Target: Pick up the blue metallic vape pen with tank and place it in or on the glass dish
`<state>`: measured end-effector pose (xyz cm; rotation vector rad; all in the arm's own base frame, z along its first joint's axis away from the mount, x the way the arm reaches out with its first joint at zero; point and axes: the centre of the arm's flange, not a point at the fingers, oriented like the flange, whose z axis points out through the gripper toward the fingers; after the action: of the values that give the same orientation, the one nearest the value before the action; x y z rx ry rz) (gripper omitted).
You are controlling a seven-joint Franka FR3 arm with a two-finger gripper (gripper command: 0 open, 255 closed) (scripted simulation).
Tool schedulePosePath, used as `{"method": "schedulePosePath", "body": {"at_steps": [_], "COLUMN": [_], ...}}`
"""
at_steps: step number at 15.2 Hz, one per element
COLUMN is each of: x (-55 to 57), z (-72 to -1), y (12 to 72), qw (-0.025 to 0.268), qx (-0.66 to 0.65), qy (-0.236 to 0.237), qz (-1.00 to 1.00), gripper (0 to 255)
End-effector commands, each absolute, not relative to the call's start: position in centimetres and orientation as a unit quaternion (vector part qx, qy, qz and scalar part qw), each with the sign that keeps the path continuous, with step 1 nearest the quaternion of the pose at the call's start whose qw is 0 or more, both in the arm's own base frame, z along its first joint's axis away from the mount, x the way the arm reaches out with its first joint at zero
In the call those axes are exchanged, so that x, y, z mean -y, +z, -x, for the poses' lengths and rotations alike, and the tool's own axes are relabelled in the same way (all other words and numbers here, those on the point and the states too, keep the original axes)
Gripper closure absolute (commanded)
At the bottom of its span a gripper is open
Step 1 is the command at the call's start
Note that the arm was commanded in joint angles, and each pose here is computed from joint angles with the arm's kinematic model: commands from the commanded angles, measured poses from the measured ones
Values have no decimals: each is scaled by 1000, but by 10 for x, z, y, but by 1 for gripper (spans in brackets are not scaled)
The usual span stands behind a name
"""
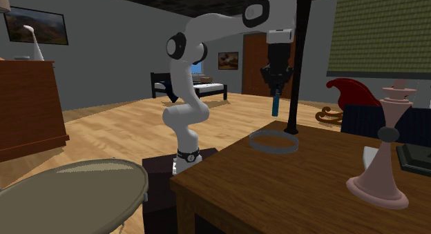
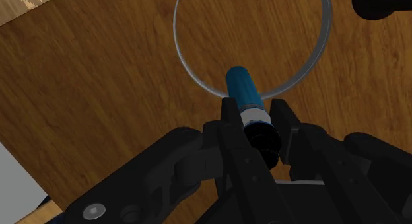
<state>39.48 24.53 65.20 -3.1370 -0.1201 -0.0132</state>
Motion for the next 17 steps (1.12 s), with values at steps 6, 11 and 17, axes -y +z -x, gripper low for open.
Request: {"method": "schedulePosePath", "body": {"at_steps": [6,11,17], "x": [-271,-271,-271], "z": [-361,-361,-361], "y": [639,612,580], "qw": [1,1,1], "qx": [38,38,38], "qy": [-4,-4,-4], "qz": [999,999,999], "gripper": [255,255,255]}}
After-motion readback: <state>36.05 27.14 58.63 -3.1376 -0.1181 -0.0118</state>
